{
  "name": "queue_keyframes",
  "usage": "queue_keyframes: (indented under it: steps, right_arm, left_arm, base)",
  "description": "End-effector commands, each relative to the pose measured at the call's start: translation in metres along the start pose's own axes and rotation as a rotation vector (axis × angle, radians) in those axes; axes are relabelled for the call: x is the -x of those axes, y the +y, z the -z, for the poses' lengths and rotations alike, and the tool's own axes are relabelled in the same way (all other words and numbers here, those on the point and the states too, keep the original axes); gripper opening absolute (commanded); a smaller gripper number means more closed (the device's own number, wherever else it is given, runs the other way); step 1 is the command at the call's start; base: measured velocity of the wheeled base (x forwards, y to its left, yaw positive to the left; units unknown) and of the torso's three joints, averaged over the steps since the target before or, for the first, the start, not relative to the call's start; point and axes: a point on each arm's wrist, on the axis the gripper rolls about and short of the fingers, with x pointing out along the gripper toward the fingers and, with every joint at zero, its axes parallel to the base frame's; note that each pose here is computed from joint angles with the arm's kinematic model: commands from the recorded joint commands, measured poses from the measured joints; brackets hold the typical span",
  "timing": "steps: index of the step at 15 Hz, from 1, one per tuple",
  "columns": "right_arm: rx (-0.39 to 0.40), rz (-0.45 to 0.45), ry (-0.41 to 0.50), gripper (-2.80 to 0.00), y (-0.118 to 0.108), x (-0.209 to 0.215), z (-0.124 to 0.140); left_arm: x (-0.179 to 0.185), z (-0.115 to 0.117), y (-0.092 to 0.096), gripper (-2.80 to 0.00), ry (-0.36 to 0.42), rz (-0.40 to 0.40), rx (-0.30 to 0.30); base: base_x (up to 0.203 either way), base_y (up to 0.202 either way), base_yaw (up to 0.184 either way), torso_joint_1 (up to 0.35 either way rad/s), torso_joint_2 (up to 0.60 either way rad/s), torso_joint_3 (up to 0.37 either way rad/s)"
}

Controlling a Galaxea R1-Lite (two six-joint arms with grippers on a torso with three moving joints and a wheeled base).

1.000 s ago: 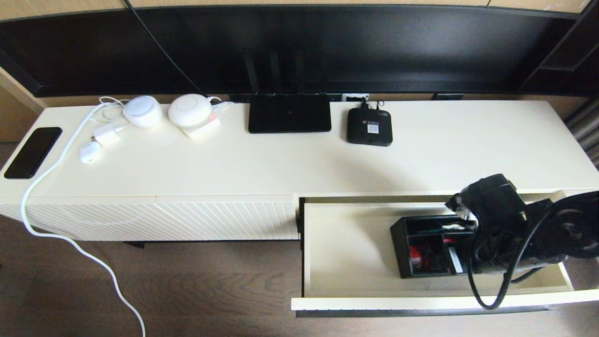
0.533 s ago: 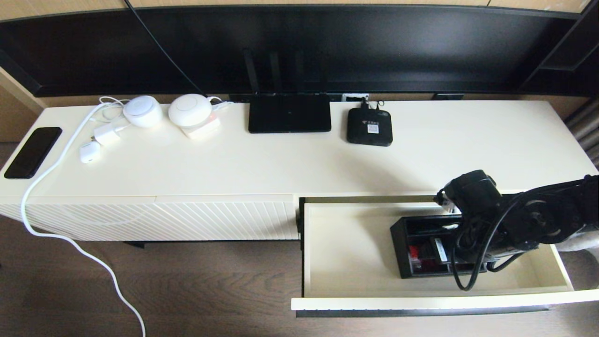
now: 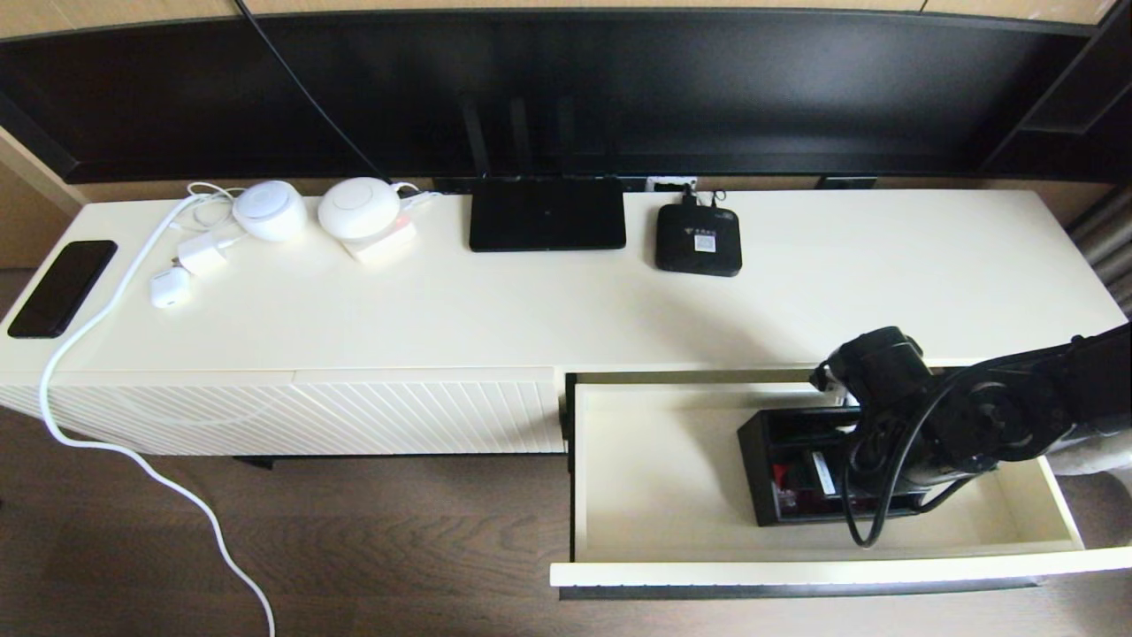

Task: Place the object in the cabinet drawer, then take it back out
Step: Take the storage box out of the drawer and put it on the table

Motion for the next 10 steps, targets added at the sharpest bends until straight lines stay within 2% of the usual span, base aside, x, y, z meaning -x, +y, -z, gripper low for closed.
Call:
queue_keyframes:
  steps: [1, 10]
  right_arm:
    - [-0.001, 0.006, 0.012, 0.0, -0.001, -0.0036, 0.0016]
    - [-0.005, 0.005, -0.006, 0.0, -0.0016, -0.0017, 0.0025]
  left_arm:
    - [-0.0002, 0.0002, 0.0, -2.8, 0.002, 0.0, 0.0]
    - [-0.0002, 0.0001, 0.0, -2.8, 0.002, 0.0, 0.0]
  base:
    - [0.0, 0.0, 0.0, 0.0, 0.0, 0.0]
    - [0.0, 0.0, 0.0, 0.0, 0.0, 0.0]
